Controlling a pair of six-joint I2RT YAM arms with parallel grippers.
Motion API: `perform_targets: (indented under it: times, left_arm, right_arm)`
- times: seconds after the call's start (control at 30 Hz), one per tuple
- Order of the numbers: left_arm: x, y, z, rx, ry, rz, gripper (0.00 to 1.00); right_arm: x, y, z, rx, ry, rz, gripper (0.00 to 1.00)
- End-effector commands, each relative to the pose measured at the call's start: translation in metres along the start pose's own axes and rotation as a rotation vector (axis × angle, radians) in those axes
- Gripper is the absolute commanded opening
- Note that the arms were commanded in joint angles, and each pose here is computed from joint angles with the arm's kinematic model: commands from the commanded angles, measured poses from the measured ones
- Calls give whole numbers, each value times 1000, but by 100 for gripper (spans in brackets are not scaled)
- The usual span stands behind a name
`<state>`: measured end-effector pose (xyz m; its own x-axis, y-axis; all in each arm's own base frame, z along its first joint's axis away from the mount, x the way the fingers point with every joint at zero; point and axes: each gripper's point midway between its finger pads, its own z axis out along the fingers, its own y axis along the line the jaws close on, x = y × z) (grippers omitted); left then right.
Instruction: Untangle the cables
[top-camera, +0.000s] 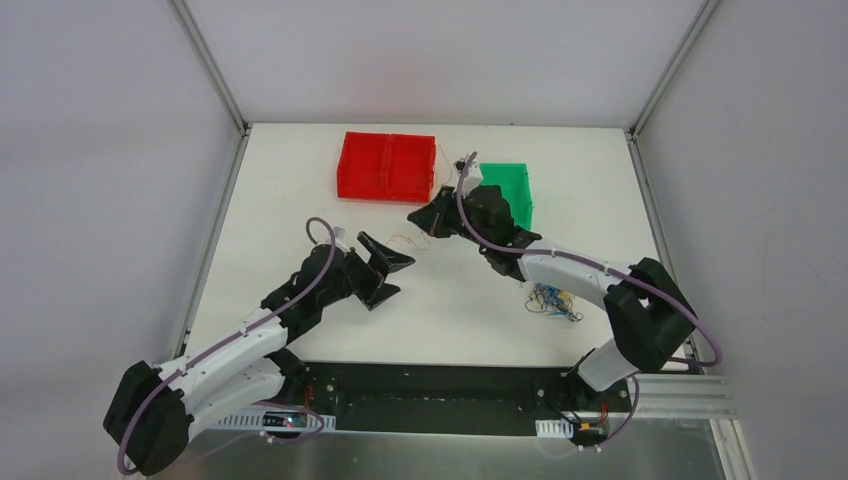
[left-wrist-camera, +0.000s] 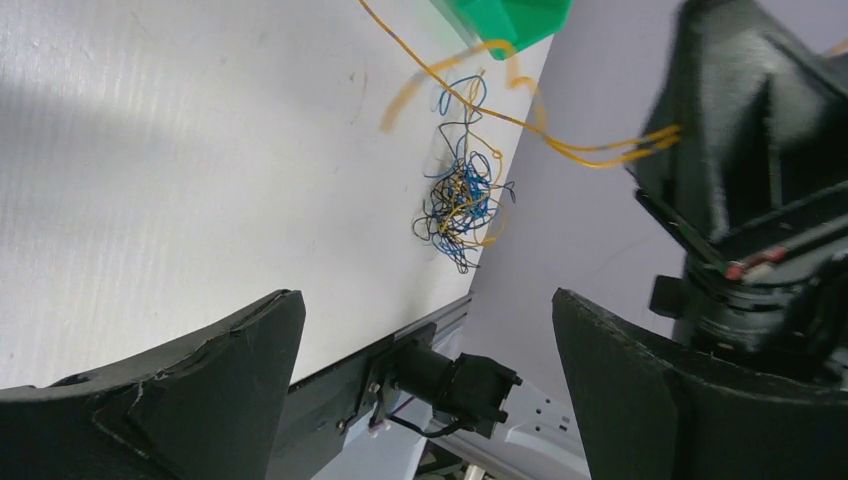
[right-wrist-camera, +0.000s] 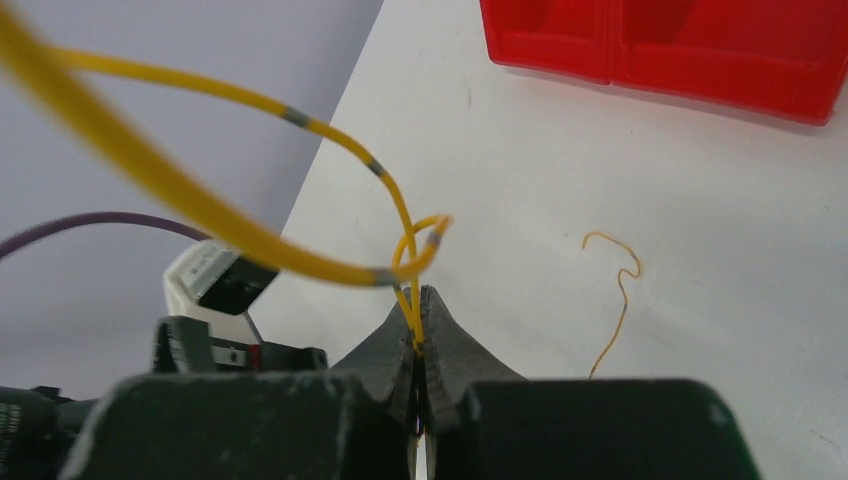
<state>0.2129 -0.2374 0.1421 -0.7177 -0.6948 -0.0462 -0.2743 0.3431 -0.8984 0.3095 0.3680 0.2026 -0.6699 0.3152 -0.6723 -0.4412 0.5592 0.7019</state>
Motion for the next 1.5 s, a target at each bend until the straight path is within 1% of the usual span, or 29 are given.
perform_targets:
  times: [0.0,0.07,0.17,0.27,0.33,0.43,0.47,0.5,0.6,0.73,0.77,0.87,1.03,1.1,1.17,1.23,1.3,1.47]
  left_arm:
    - [-11,-30,-20,50,-61,69,99]
    - [-13,-28,-23,36,-73,87,99]
    - [-15,-11,-24,-12,-77,85,99]
    - [-16,5,-21,-54,-76,85,99]
    - [-16,14,-18,-85,-70,92,99]
    - [-15,27,-11,-133,-57,102,99]
    - [-15,30,-9,-146,-54,104,99]
    - [-16,32,-7,-157,-54,110,99]
    - [-20,38,-5,-180,-64,122,99]
    - [-39,43,-10,-183,-94,93,99]
    - [-44,44,-13,-181,-99,87,99]
    - [-53,46,-19,-185,-115,86,99]
    - [-54,46,-21,-192,-107,106,99]
    - [-54,46,-21,-194,-102,109,99]
    - [-55,45,-21,-193,-98,116,99]
    - [-56,43,-21,-190,-95,121,99]
    - [-57,42,-22,-187,-94,125,99]
    - [-71,39,-33,-190,-90,126,99]
  right_arm:
    - [18,-9,4,-58,8,-102,0]
    - [33,-21,-2,-27,33,-55,1]
    - [63,-38,-13,47,102,18,2]
    - [95,-59,-23,203,192,54,1]
    - [115,-71,-29,311,274,73,2]
    - [128,-77,-31,407,340,95,4]
    - [132,-80,-32,437,364,93,7]
    - [133,-88,-35,502,369,79,9]
    - [135,-96,-40,603,410,46,13]
    - [138,-100,-43,674,460,12,28]
    - [135,-98,-41,679,456,6,32]
    - [131,-96,-39,688,464,-24,49]
    - [120,-90,-39,702,478,-101,64]
    - [114,-87,-38,700,474,-118,76]
    - [112,-84,-36,695,485,-137,85]
    - [114,-81,-31,674,514,-157,90]
    - [120,-75,-25,608,550,-169,98]
    - [127,-68,-12,490,622,-282,99]
